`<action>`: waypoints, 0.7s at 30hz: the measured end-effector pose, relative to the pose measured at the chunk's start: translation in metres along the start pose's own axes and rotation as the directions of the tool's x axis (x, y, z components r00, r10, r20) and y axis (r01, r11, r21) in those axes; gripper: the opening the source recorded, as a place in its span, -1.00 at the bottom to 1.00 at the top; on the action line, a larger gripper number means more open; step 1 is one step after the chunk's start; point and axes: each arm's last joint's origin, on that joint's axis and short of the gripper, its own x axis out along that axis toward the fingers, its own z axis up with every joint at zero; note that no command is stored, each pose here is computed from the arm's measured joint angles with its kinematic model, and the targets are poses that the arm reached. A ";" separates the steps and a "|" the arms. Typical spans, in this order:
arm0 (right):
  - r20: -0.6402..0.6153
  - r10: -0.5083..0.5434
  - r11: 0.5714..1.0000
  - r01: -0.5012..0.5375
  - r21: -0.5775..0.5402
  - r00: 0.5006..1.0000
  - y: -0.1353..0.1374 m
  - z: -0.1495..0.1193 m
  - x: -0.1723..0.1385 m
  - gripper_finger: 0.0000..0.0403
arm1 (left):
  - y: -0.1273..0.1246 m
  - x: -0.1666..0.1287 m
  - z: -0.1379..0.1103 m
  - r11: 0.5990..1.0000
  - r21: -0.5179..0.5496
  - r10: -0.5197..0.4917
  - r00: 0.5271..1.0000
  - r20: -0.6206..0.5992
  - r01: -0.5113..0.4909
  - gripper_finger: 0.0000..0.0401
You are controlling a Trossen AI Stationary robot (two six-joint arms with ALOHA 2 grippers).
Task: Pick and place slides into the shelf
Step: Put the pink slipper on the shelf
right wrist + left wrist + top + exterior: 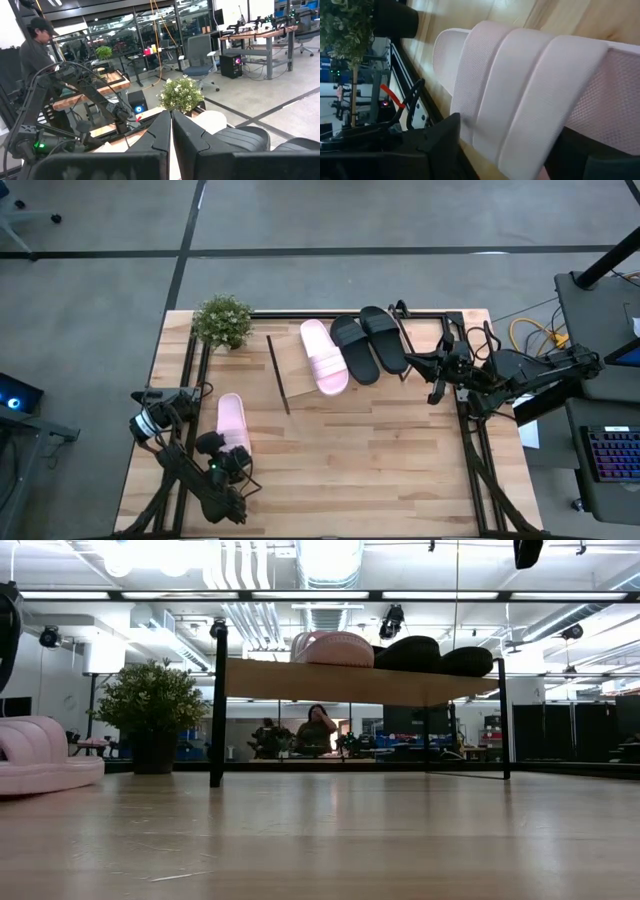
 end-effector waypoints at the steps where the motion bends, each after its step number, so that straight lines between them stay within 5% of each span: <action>1: 0.000 0.000 1.000 0.000 0.000 1.000 0.000 0.000 0.000 -0.96 | 0.000 -0.001 0.000 1.000 -0.002 -0.003 1.000 -0.001 0.003 0.06; 11: 0.000 0.000 1.000 0.000 -0.003 1.000 0.000 0.000 0.000 -0.96 | 0.003 -0.012 0.004 0.999 -0.015 -0.047 0.998 -0.042 0.046 -0.91; 21: 0.001 0.000 1.000 0.000 0.001 1.000 0.000 0.000 0.000 -0.96 | 0.025 -0.025 0.008 0.994 -0.041 -0.107 0.992 -0.072 0.105 -0.99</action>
